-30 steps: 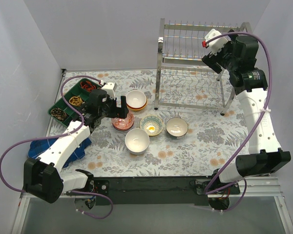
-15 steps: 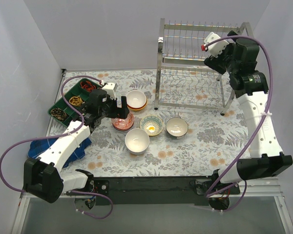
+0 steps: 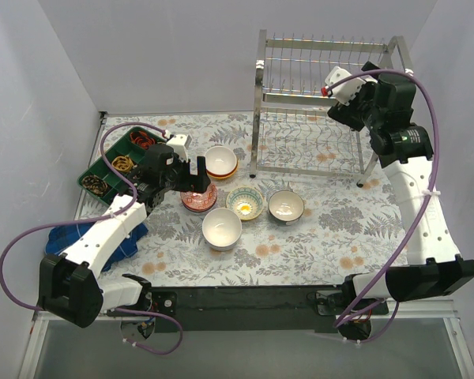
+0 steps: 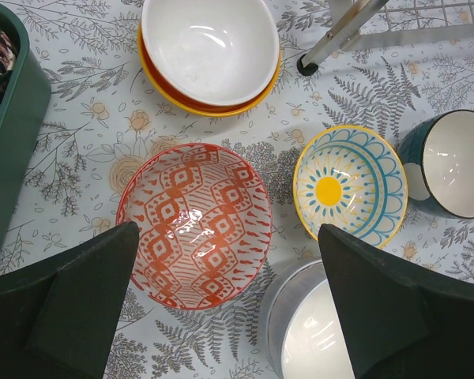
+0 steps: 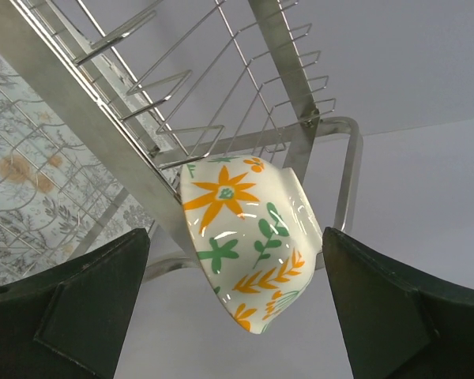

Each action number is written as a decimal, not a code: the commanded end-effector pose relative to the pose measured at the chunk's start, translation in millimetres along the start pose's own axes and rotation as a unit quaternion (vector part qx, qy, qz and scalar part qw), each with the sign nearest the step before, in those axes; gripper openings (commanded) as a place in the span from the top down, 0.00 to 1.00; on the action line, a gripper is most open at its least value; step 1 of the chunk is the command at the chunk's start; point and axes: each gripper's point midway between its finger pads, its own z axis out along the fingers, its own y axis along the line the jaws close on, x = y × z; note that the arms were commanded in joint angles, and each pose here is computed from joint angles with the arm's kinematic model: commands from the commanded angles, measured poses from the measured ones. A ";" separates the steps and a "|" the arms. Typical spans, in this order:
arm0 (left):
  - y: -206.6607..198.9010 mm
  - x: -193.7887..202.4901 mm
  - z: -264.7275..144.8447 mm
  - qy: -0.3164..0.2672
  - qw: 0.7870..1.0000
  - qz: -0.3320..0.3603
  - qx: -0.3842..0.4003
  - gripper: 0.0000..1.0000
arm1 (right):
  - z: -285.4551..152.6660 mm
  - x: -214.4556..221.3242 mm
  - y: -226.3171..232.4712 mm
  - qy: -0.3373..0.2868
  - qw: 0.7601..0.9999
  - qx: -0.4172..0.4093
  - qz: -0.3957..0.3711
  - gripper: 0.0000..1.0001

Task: Unload the bowls from the dish rack

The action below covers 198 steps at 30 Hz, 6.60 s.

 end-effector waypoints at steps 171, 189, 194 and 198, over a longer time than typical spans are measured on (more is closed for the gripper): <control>-2.7 -2.2 2.8 0.000 1.000 0.003 -0.002 0.02 | -76.2 -118.2 53.8 -0.244 0.928 0.069 0.274 0.99; 6.7 -9.8 -1.6 -0.021 0.999 0.005 -0.030 0.02 | -63.9 -106.9 255.9 -0.120 0.818 -0.283 0.485 0.99; 6.8 -10.3 -2.4 -0.023 0.999 0.005 -0.030 0.02 | -42.9 -107.2 287.1 -0.073 0.796 -0.312 0.514 0.99; 6.7 -10.7 -2.8 -0.024 0.999 0.005 -0.030 0.02 | -19.6 -104.4 312.5 -0.036 0.790 -0.322 0.521 0.99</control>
